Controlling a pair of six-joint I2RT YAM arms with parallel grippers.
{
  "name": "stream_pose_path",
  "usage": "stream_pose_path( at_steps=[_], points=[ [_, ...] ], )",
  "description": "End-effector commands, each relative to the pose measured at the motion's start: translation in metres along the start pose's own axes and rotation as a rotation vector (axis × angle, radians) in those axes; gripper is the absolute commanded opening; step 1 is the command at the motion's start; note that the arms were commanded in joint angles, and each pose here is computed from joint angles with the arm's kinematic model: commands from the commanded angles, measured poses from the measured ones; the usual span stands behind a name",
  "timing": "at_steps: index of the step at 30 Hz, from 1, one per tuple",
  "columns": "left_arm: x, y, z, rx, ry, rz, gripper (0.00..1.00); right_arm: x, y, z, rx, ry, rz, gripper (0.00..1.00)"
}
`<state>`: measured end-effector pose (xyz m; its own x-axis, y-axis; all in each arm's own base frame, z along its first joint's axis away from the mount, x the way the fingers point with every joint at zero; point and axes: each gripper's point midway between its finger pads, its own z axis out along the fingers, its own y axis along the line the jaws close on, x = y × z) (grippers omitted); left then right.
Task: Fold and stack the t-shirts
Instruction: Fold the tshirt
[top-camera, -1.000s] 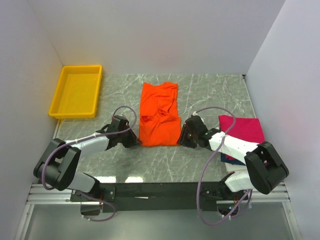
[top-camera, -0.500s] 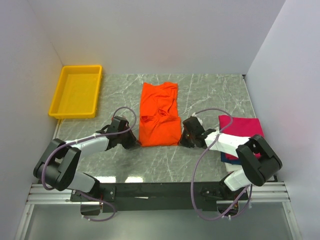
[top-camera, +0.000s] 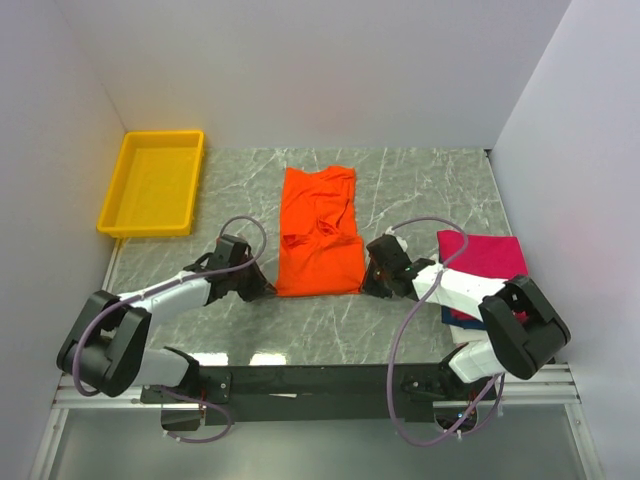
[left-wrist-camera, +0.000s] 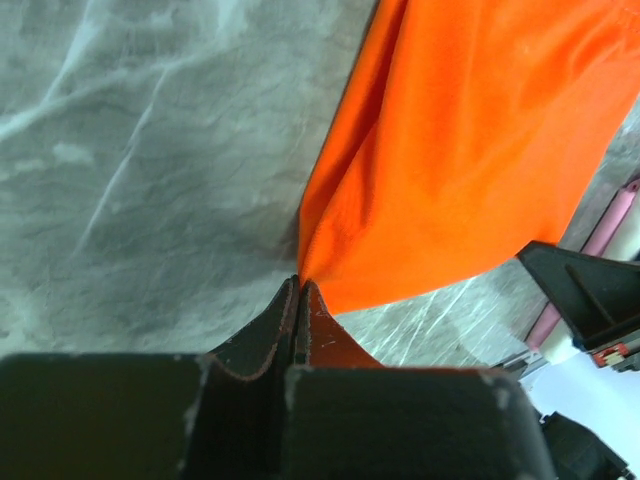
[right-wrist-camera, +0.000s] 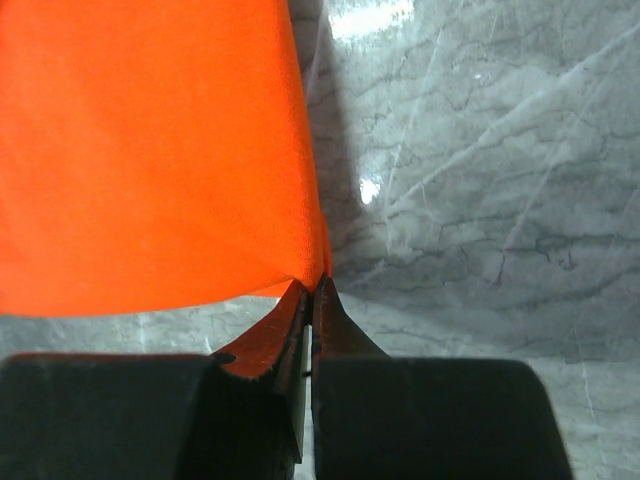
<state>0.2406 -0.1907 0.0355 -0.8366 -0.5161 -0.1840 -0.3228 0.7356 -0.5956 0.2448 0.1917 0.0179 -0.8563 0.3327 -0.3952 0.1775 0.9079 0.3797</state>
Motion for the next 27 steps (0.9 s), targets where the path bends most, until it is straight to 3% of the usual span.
stream_pose_path(
  at_steps=[1,8,15,17,18,19,21,23,26,27],
  points=[
    [0.007,0.012,-0.006,-0.016,0.011,0.017,0.01,0.005,-0.012,-0.006,0.038,-0.001,-0.030,0.00],
    [0.034,0.024,-0.015,-0.012,0.074,0.006,0.01,0.025,-0.013,-0.019,0.033,0.044,-0.083,0.00],
    [0.070,0.043,-0.032,-0.024,0.154,0.005,0.01,0.078,-0.007,-0.038,0.008,0.129,-0.157,0.00],
    [0.068,0.040,-0.039,-0.025,0.149,0.037,0.16,0.080,-0.011,-0.040,0.023,0.130,-0.156,0.13],
    [0.068,0.042,-0.046,-0.044,0.149,0.043,0.36,0.078,-0.011,-0.044,0.023,0.117,-0.158,0.23],
    [0.061,0.028,-0.052,-0.009,0.126,0.056,0.40,0.075,-0.011,-0.047,0.020,0.105,-0.159,0.43],
    [0.054,0.018,-0.063,-0.009,0.107,0.078,0.45,0.060,-0.002,-0.061,-0.001,0.054,-0.163,0.53],
    [0.029,-0.009,-0.078,0.021,0.026,0.132,0.42,0.045,0.005,-0.074,-0.008,0.003,-0.165,0.55],
    [0.006,-0.047,-0.087,0.099,-0.025,0.181,0.28,0.013,0.026,-0.096,-0.052,-0.090,-0.169,0.52],
    [0.008,-0.053,-0.081,0.103,0.012,0.183,0.13,0.000,0.039,-0.101,-0.082,-0.121,-0.180,0.48]
  ],
)
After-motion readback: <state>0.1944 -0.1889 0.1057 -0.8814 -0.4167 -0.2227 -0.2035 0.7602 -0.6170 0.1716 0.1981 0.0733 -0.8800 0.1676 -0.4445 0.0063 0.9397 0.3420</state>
